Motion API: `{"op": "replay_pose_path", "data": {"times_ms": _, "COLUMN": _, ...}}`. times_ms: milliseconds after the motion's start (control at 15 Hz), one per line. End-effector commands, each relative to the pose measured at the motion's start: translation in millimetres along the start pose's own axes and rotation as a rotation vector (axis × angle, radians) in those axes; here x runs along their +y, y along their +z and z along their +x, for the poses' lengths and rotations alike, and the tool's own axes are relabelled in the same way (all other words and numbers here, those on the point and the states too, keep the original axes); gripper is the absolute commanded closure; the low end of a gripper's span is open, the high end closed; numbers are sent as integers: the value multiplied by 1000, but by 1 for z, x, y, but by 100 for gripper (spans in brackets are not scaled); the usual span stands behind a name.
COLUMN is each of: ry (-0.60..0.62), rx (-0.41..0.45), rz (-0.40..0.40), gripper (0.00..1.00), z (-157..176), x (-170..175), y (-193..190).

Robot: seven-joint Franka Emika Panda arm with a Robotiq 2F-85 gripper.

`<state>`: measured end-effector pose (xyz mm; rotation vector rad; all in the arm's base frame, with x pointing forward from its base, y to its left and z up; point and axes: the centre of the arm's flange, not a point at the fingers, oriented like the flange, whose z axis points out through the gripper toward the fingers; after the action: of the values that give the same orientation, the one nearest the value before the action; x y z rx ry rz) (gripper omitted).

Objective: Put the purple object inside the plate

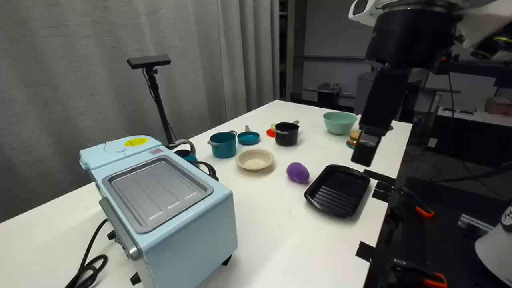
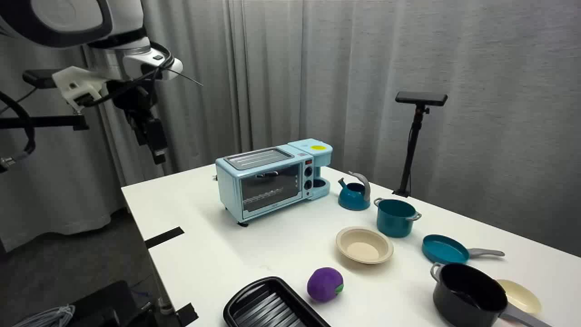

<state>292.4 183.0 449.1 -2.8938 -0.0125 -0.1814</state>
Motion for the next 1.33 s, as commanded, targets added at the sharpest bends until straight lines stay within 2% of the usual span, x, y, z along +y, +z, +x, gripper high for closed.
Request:
{"op": "replay_pose_path", "data": {"times_ms": 0, "ry": 0, "rx": -1, "rz": 0, "gripper": 0, "z": 0, "x": 0, "y": 0}}
{"op": "replay_pose_path", "data": {"times_ms": 733, "ry": 3, "rx": -10, "rz": 0, "gripper": 0, "z": 2, "x": 1, "y": 1}}
{"op": "replay_pose_path", "data": {"times_ms": 933, "ry": 17, "rx": -12, "rz": -7, "gripper": 0, "z": 18, "x": 12, "y": 5}}
{"op": "replay_pose_path", "data": {"times_ms": 1267, "ry": 90, "rx": -2, "rz": -42, "gripper": 0, "z": 62, "x": 61, "y": 16}}
